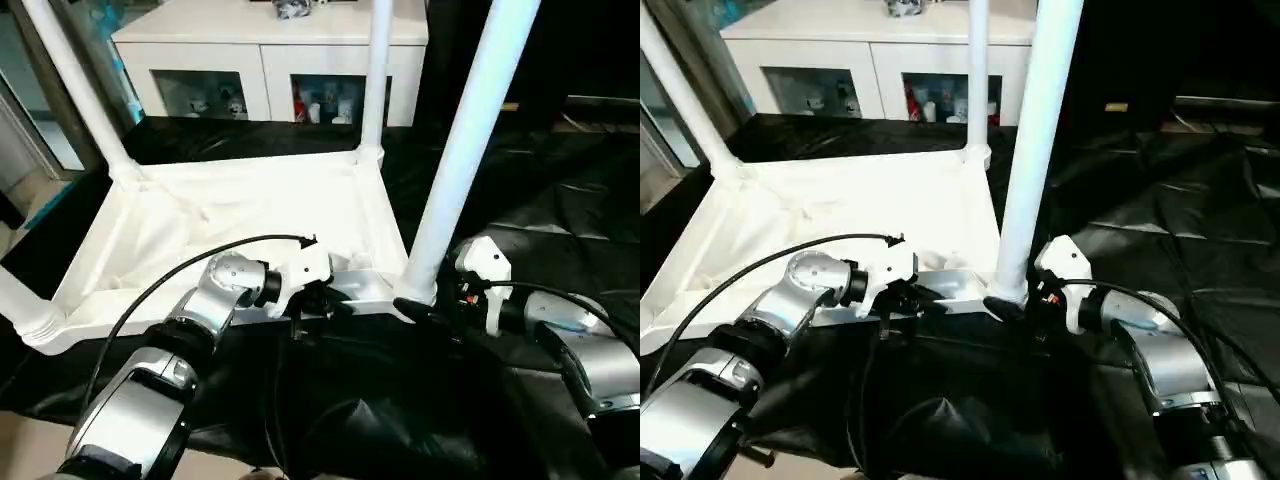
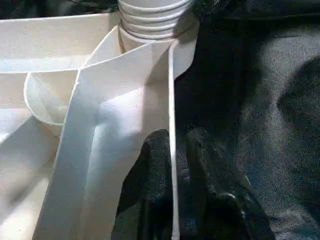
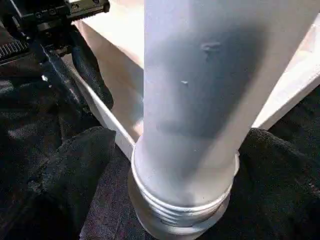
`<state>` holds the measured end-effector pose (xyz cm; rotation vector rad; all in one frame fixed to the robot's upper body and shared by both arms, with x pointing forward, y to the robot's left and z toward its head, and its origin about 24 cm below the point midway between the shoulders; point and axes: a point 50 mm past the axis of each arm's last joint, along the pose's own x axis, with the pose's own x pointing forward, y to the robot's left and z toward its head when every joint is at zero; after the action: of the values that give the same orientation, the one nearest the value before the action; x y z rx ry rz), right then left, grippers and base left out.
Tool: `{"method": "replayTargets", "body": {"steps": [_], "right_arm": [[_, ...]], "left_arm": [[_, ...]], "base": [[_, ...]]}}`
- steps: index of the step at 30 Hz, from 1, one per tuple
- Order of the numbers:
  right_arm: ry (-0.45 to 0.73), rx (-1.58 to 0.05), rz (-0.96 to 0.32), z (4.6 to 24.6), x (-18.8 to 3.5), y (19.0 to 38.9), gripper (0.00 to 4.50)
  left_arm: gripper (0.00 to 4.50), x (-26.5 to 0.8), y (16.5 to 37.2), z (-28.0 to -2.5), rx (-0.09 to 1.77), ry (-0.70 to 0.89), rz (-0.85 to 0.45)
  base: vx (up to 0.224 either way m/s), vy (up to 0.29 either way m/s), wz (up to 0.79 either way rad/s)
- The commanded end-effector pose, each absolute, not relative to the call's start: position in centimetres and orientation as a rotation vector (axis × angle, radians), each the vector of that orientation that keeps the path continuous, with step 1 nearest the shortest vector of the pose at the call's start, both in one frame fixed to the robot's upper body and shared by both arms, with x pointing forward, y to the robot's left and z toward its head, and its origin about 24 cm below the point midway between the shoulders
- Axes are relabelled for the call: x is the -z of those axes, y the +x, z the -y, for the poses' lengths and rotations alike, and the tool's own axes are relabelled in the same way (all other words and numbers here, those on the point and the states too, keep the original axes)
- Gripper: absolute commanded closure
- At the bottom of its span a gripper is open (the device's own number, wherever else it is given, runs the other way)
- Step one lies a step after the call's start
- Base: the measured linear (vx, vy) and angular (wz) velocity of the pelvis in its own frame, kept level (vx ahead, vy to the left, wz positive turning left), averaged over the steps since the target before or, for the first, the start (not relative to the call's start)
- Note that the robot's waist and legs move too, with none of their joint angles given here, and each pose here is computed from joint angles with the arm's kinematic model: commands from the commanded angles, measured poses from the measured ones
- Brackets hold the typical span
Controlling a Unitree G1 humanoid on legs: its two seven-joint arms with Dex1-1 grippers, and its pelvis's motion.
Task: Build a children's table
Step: Rotate leg to tighten
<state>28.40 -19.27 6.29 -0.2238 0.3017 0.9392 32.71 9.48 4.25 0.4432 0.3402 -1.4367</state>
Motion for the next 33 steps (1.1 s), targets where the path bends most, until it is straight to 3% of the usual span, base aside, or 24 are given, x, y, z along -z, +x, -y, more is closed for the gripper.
{"method": "replayTargets", "body": {"steps": [1, 11, 12, 16, 30, 33], "right_arm": [[-0.243, -0.947, -0.28, 19.0, -6.6, 28.6, 0.0], [-0.238, -0.945, -0.278, 19.3, -6.6, 28.6, 0.0], [-0.239, -0.943, -0.276, 19.3, -6.6, 28.6, 0.0], [-0.239, -0.94, -0.27, 19.3, -6.7, 28.8, 0.0], [-0.262, -0.956, -0.282, 19.0, -6.5, 29.5, 0.0], [-0.253, -0.957, -0.282, 19.0, -6.5, 29.6, 0.19]], "left_arm": [[3.84, -2.8, 32.4, -10.7, 1.419, 0.479, -0.449], [3.84, -3.5, 32.5, -10.1, 1.447, 0.375, -0.393], [4.09, -3.4, 32.5, -10.1, 1.448, 0.382, -0.395], [4.37, -3.4, 32.6, -9.9, 1.444, 0.367, -0.382], [4.45, -3.0, 32.3, -10.7, 1.51, 0.469, -0.432], [4.5, -3.0, 32.3, -10.6, 1.509, 0.465, -0.428]], "base": [[0.0, 0.0, 0.0], [0.0, 0.0, 0.0], [0.0, 0.0, 0.0], [0.0, 0.0, 0.0], [0.0, 0.0, 0.0], [0.0, 0.0, 0.0]]}}
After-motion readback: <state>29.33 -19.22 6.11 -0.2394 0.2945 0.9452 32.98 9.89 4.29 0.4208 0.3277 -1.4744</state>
